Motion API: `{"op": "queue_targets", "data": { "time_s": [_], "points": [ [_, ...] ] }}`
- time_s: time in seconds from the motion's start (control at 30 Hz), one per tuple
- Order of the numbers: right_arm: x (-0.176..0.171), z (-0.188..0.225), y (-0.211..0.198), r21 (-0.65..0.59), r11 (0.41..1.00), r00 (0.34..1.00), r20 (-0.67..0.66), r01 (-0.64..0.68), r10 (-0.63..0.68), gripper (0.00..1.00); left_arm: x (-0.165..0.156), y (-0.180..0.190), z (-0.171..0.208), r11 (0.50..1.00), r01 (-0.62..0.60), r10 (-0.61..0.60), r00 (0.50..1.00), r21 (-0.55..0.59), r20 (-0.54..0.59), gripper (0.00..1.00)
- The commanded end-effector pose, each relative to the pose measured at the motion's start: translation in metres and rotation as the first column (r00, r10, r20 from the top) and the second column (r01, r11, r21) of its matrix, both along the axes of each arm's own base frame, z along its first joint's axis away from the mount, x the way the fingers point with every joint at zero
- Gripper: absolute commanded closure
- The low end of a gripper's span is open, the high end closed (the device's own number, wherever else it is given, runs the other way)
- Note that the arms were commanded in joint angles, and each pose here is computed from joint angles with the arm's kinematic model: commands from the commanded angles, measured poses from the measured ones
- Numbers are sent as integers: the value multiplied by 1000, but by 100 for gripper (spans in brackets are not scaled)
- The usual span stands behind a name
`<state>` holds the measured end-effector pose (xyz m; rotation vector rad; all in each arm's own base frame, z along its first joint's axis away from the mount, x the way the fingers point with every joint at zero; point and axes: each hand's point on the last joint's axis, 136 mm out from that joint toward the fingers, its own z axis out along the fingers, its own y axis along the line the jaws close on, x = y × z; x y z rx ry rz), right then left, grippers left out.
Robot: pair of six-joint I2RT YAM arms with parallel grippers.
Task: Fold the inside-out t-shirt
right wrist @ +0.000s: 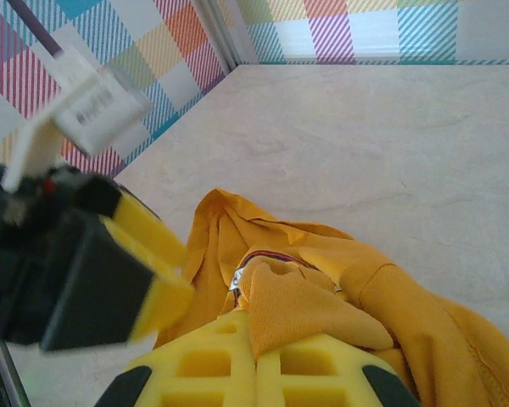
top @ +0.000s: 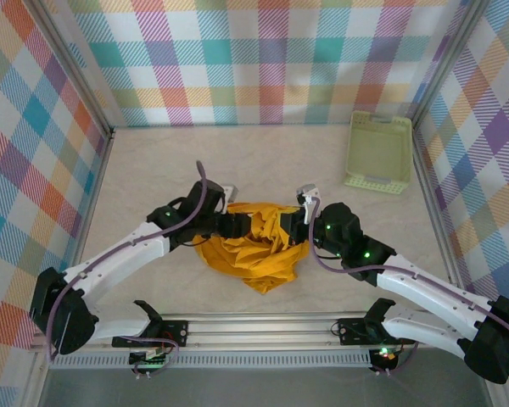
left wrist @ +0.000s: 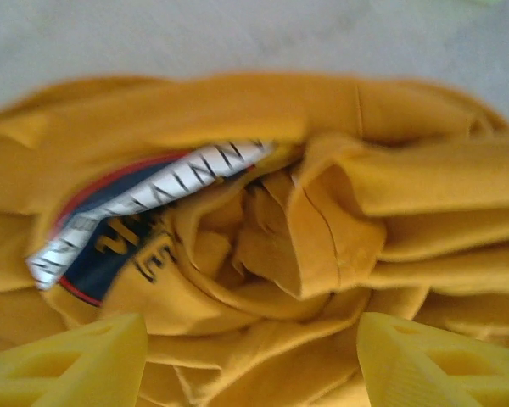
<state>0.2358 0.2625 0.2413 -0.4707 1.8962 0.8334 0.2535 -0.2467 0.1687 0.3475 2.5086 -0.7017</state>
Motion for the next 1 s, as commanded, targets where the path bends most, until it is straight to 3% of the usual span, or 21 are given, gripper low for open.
{"op": "queue_targets", "data": {
  "time_s": [0.0, 0.17, 0.3, 0.47, 0.63, 0.73, 0.83, 0.97],
  "points": [
    [-1, 33, 1, 66, 998, 999, 39, -10, 7, 100, -11, -35, 4, 985, 155, -153, 988, -75, 35, 33],
    [-3, 35, 4, 85, 996, 999, 31, -28, 25, 100, -2, -42, -16, 989, 139, -139, 990, -43, 4, 36],
    [-4, 33, 3, 80, 996, 999, 27, -25, 23, 100, 8, -45, -24, 994, 109, -108, 994, -30, 8, 45],
    [0, 28, -2, 53, 999, 1000, 18, 9, -10, 100, 17, -48, -18, 995, 82, -80, 996, -55, 48, 67],
    [10, 23, -11, 12, 998, 998, -6, 63, -63, 100, 25, -46, 0, 997, 40, -34, 996, -65, 84, 98],
    [25, 18, -24, -32, 992, 992, -22, 123, -124, 100, 32, -37, 33, 999, -4, 11, 991, -50, 131, 100],
    [55, 29, -51, -80, 976, 975, -68, 204, -210, 100, 38, -12, 112, 991, -122, 130, 970, -48, 205, 100],
    [81, 71, -87, -86, 952, 951, -76, 295, -301, 100, 15, -4, 213, 973, -81, 142, 948, -215, 286, 100]
  ]
}}
